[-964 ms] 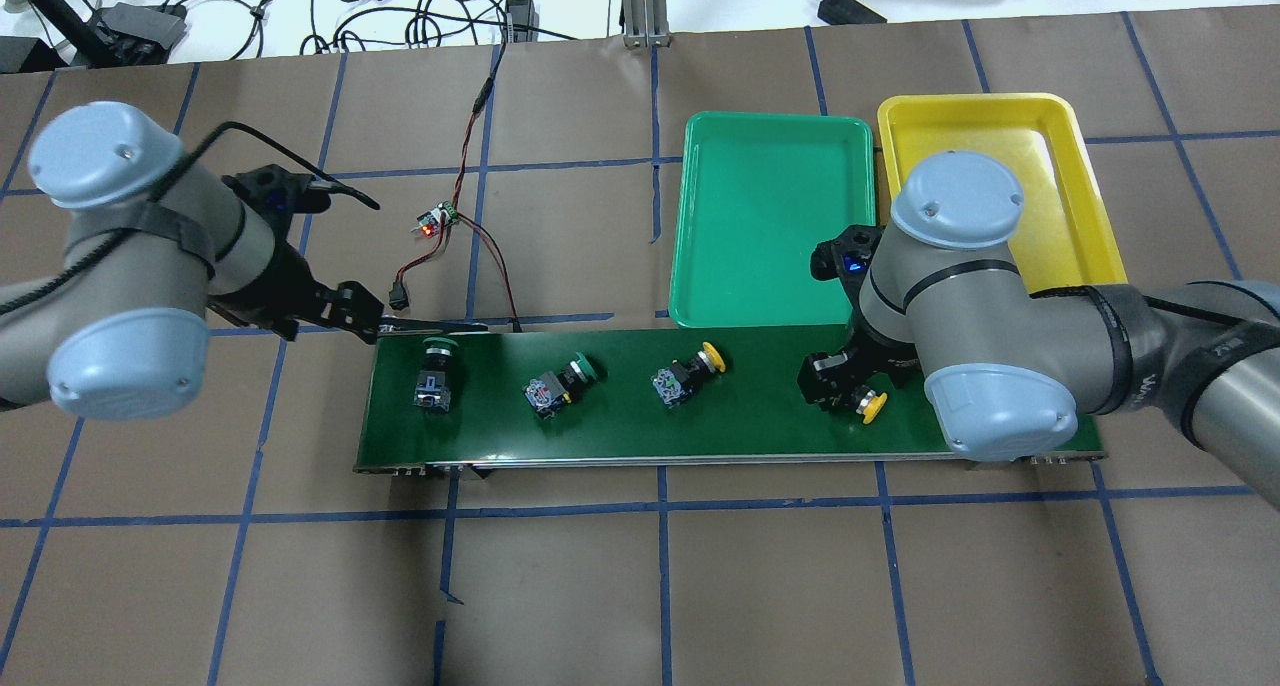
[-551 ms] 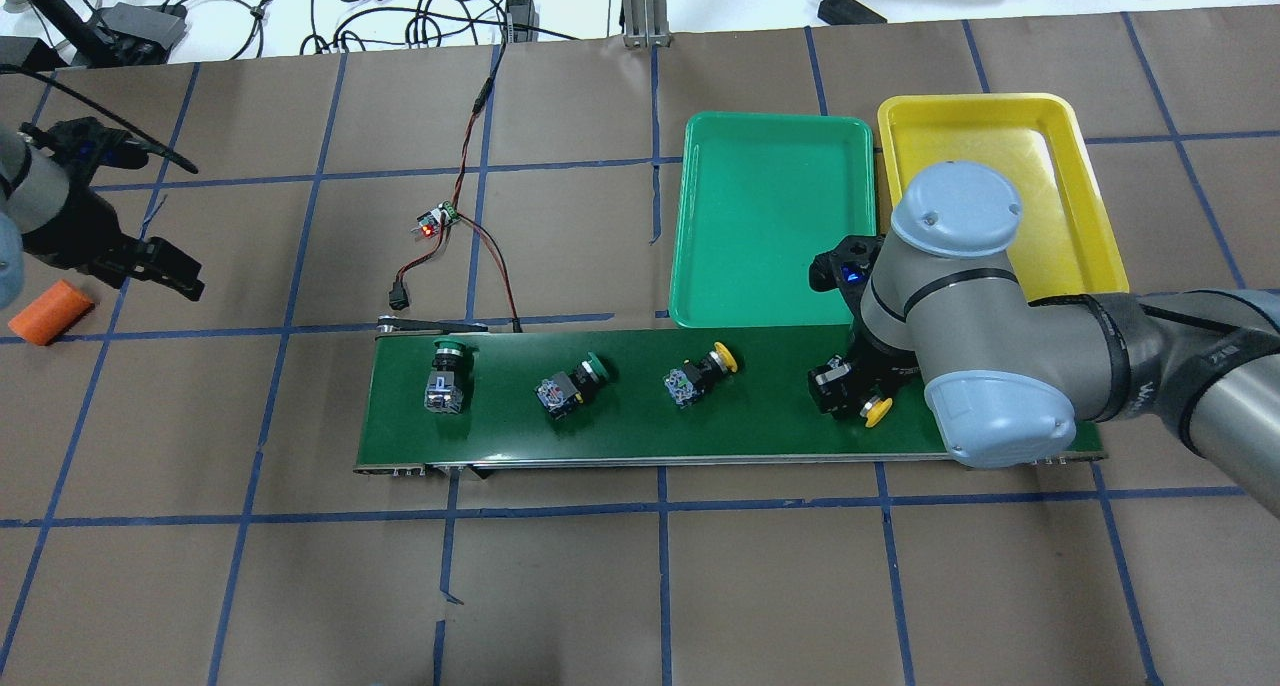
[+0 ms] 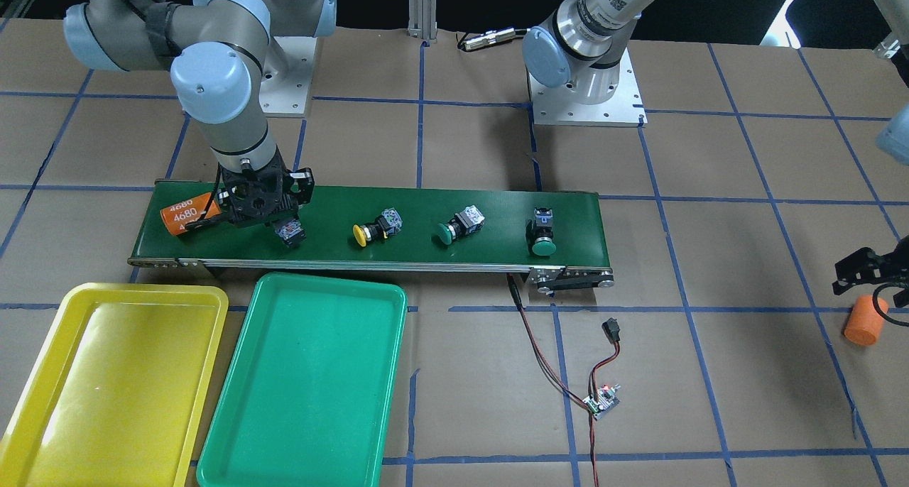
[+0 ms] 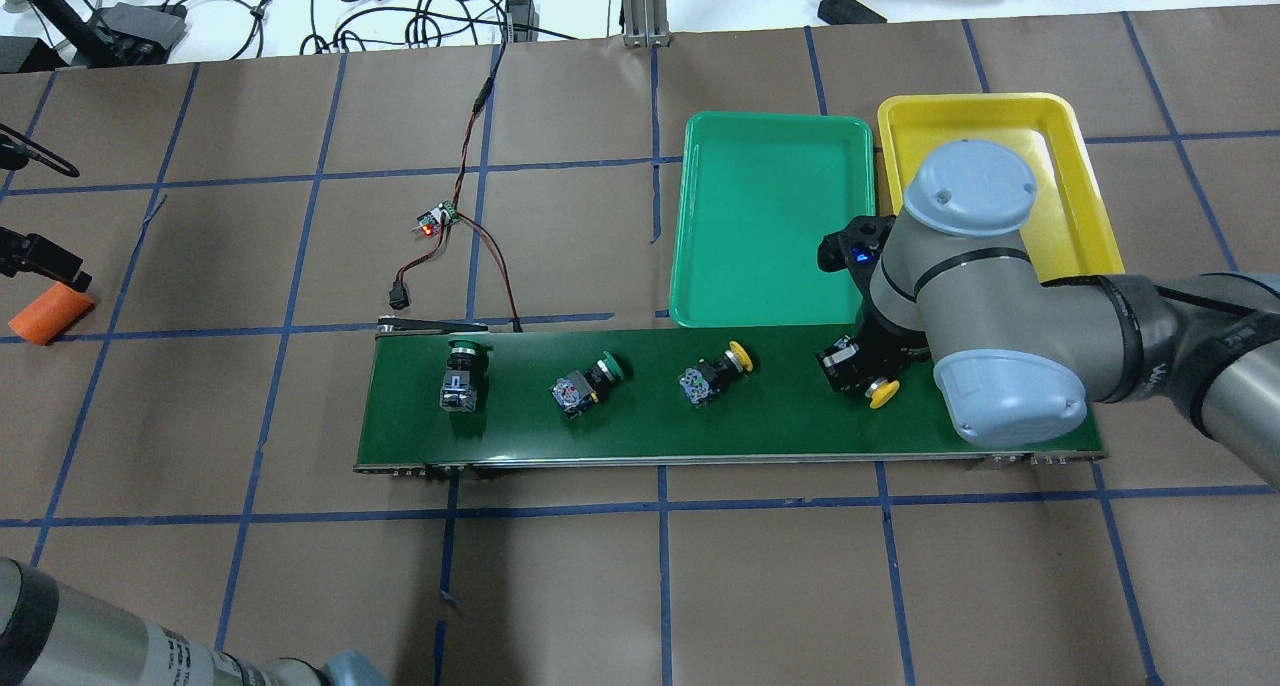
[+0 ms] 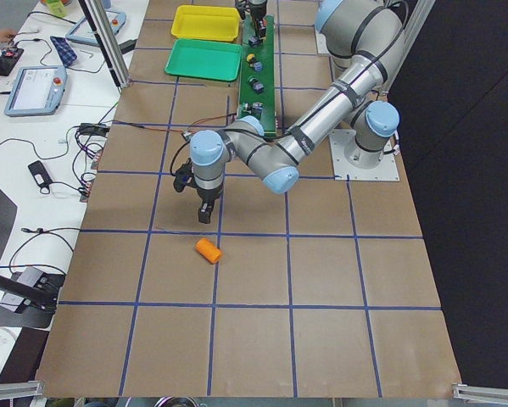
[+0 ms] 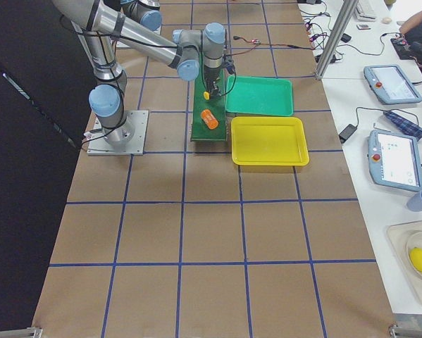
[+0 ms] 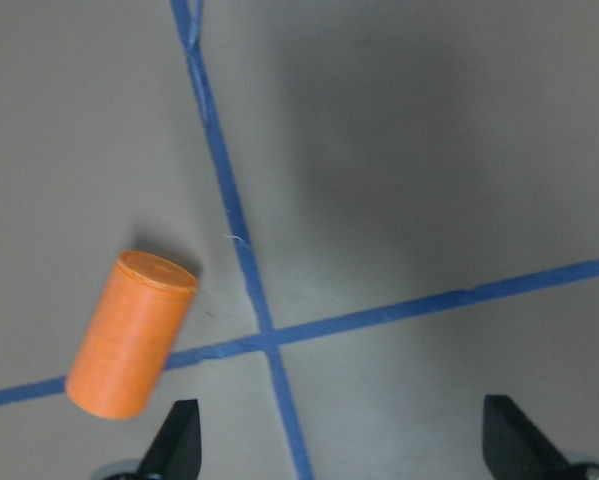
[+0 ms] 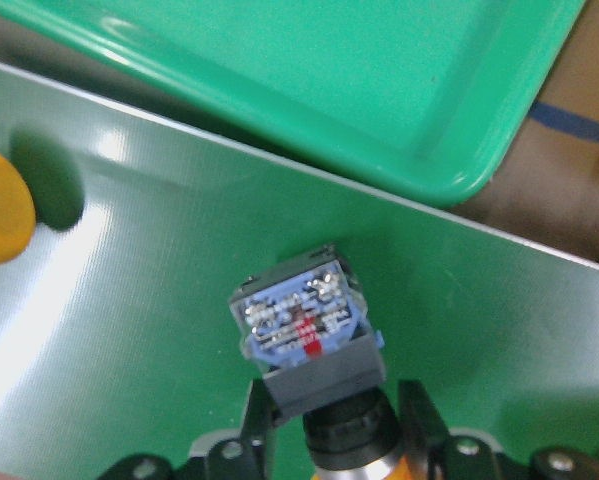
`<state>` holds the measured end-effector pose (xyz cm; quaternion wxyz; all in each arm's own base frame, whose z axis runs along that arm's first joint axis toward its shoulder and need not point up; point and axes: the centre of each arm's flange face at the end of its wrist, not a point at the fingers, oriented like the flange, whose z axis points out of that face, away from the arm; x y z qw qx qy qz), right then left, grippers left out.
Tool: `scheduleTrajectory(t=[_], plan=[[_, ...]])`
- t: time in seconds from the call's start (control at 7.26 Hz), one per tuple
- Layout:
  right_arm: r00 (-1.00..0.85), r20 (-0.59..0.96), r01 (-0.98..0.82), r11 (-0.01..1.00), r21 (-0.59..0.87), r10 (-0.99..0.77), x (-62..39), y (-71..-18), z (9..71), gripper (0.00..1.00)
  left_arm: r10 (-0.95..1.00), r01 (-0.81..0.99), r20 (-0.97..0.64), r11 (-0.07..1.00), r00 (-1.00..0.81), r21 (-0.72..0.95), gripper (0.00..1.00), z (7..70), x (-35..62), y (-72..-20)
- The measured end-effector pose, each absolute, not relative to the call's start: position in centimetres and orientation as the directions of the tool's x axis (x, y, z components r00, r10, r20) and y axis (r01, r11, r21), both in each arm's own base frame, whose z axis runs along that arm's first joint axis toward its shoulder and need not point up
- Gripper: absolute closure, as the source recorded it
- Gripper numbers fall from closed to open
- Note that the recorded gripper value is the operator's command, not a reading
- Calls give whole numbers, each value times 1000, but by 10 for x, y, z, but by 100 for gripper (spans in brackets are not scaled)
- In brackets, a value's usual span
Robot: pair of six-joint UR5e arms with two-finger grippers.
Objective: Sort buttons by color to trays
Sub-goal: 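Lift yellow button into yellow tray with right while left grasps orange cylinder, then release button, return right gripper to conveyor while left carries cylinder over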
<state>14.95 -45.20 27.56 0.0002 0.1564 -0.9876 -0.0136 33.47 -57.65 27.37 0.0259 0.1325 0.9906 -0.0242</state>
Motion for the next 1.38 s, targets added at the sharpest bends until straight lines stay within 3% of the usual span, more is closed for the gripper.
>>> scheduleTrajectory(t=[0.28,0.41,0.55,0.69,0.83,1.38], plan=[[-963,-4,-270,963,17,-270,118,-516,302,95,311,313,-56,949,-949,-36,0,240,362,-592],[-970,-11,-243,970,32,-243,84,-554,304,80,325,326,-49,945,-945,-31,0,223,373,-592],[-974,-20,-227,973,49,-226,46,-589,297,41,329,331,-43,943,-943,-28,0,209,383,-590],[-972,-31,-235,970,64,-233,10,-618,283,34,337,338,-40,941,-941,-27,6,197,389,-589],[-968,-42,-250,965,75,-247,-19,-637,268,33,357,358,-36,933,-933,-27,99,189,393,-588],[-964,-68,-264,959,105,-258,-36,-635,267,31,472,473,-28,881,-881,-15,100,194,392,-578]])
